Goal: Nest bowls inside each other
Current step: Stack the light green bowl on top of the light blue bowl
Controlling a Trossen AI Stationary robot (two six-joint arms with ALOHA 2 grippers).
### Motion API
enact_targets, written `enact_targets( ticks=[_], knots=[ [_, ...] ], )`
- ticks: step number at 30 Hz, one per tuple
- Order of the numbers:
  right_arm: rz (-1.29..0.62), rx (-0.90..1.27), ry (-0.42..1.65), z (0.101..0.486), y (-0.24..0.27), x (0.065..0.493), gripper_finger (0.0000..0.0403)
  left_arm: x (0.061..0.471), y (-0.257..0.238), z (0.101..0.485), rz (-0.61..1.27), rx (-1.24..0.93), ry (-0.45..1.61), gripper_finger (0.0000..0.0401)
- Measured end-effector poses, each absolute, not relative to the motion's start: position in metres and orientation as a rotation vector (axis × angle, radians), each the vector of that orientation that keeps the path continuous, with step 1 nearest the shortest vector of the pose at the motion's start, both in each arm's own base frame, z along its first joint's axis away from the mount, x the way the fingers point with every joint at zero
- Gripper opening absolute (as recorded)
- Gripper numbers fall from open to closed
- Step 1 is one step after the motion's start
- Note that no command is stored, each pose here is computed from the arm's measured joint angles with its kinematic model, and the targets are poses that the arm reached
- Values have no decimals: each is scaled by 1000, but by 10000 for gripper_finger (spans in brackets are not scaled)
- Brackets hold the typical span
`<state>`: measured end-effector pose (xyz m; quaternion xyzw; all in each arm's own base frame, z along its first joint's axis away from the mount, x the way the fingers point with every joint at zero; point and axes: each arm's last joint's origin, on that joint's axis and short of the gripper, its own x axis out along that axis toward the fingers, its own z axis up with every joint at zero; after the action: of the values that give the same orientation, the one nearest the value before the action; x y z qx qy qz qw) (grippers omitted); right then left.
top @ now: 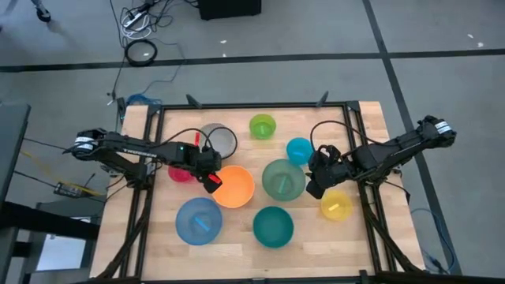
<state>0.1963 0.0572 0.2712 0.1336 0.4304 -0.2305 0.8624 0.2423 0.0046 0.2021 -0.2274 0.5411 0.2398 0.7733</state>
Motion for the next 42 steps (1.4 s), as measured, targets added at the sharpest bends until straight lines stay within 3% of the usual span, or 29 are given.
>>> enact_targets(
  ticks=[10,20,42],
  knots=[
    [-493,302,896,271,57,196,184,242,4,204,501,-544,1191,129],
    [-496,309,894,271,57,196,188,256,4,229,482,-561,1086,129],
    [-482,315,905,271,58,196,187,277,-3,178,615,-565,1249,129]
  ],
)
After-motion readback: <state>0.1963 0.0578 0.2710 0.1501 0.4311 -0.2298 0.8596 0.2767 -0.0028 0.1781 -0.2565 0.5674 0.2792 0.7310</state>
